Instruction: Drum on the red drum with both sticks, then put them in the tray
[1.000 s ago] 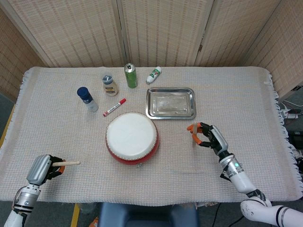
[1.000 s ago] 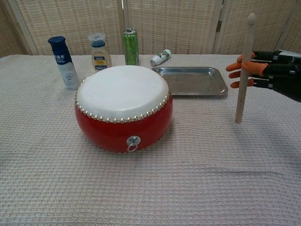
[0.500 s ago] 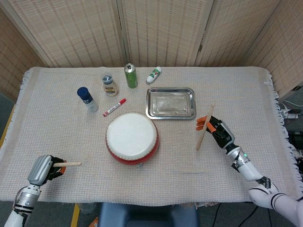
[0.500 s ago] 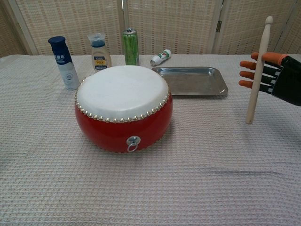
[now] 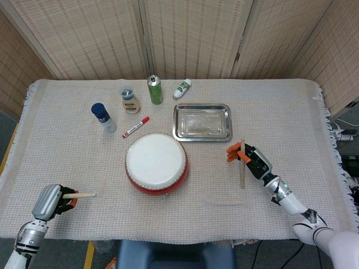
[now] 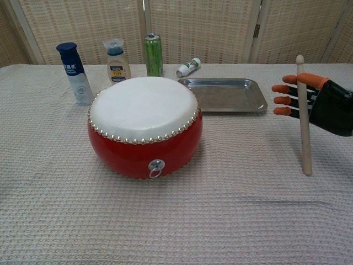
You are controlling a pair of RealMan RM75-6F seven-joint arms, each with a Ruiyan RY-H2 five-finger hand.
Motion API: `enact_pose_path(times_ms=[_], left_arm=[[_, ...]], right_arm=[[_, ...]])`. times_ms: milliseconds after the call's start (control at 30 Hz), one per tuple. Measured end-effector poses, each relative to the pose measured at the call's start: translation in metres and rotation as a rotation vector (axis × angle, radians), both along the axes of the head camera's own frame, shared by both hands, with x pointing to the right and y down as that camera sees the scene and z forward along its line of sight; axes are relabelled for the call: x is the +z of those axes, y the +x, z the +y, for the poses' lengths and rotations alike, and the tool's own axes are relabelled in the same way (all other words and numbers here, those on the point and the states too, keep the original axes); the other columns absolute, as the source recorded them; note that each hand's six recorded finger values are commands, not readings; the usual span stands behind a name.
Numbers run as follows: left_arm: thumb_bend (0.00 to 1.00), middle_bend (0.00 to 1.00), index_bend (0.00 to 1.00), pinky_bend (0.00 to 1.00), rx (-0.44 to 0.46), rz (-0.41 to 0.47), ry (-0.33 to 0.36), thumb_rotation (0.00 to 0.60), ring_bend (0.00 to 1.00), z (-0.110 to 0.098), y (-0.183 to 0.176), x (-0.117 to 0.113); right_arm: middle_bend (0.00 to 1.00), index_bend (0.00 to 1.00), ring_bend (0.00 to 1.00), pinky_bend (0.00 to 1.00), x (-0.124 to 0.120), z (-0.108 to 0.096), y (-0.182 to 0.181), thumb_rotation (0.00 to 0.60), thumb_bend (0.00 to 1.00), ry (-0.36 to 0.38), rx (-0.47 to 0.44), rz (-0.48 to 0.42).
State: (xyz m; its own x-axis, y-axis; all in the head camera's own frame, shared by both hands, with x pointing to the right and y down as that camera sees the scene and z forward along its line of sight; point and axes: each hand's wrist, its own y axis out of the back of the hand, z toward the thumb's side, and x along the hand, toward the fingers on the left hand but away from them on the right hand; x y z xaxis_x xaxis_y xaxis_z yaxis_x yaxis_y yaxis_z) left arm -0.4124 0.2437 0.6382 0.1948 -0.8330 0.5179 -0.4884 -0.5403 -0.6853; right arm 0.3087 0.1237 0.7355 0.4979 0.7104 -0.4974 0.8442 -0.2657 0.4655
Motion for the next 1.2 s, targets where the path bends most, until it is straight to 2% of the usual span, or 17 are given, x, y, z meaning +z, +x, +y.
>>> enact_pose_path(times_ms=[200,433,733,967,1200], left_arm=[[0.59,1.0,1.0,1.0,0.004,-0.002,0.005,0.6,1.0,0.001,0.0,-0.003],[0.59,1.0,1.0,1.0,0.013,0.001,0.006,0.6,1.0,0.001,0.004,-0.004],[0.59,1.0,1.0,1.0,0.018,0.001,0.008,0.6,1.0,0.002,0.006,-0.006],[0.55,1.0,1.0,1.0,0.024,0.0,0.006,0.6,1.0,0.004,0.007,-0.007],[0.55,1.0,1.0,1.0,0.028,-0.001,0.0,0.6,1.0,0.005,0.008,-0.006]], right_arm=[[0.51,0.58,0.52,0.58,-0.007,0.012,0.009,0.492,0.37,0.012,-0.014,0.004],[0.53,0.62,0.53,0.6,-0.01,0.027,0.019,0.491,0.37,0.01,-0.064,0.051],[0.55,0.65,0.55,0.61,-0.001,0.048,0.026,0.489,0.37,-0.022,-0.119,0.125],[0.56,0.66,0.55,0.62,0.004,0.06,0.03,0.483,0.18,-0.036,-0.142,0.151],[0.59,0.73,0.58,0.65,0.005,0.065,0.03,0.483,0.16,-0.027,-0.159,0.167]])
